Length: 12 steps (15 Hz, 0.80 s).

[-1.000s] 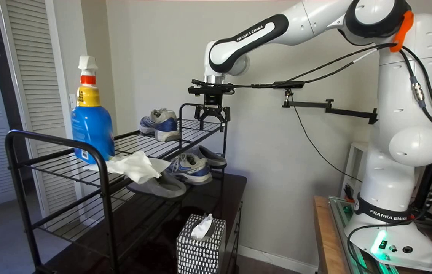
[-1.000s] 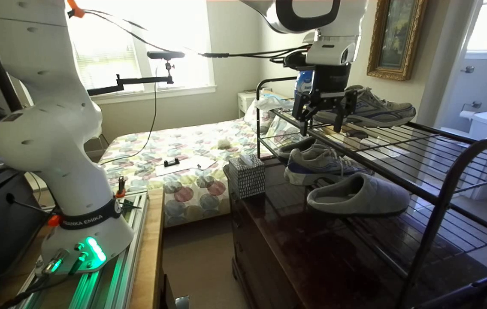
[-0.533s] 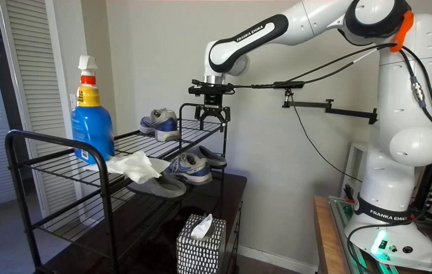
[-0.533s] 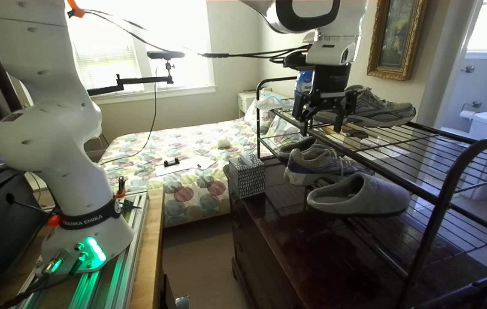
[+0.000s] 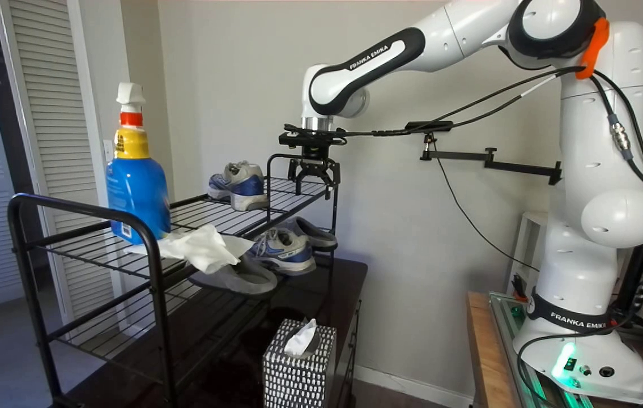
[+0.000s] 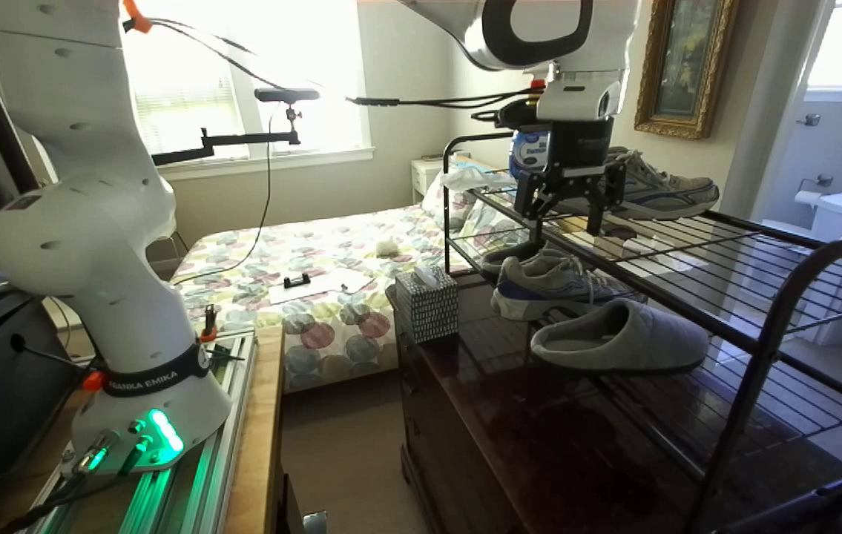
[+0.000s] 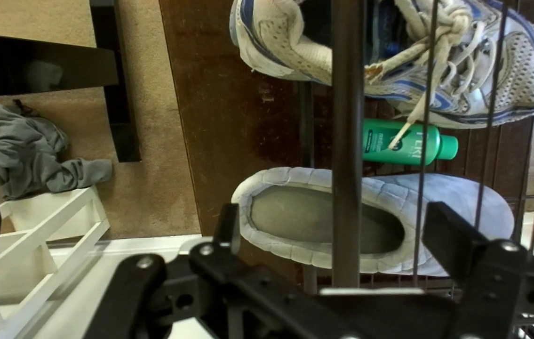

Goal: Move the shoe rack slightly

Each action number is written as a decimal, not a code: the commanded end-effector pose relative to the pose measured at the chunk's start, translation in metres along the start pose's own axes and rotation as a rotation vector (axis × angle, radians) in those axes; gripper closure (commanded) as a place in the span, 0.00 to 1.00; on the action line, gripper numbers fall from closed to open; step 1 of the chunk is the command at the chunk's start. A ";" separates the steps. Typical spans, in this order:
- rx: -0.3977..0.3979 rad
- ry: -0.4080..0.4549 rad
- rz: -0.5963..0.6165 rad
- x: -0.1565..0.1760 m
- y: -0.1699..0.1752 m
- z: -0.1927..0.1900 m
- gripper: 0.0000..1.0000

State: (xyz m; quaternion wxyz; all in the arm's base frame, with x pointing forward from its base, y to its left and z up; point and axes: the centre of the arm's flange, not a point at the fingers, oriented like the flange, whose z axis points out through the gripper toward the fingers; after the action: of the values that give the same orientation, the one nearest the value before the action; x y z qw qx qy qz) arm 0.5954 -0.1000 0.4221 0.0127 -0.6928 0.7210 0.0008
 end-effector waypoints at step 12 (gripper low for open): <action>0.007 0.035 -0.007 0.001 -0.028 0.019 0.37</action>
State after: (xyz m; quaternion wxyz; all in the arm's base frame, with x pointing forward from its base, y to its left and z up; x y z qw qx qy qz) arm 0.6144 -0.0996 0.4038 0.0036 -0.6978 0.7163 -0.0056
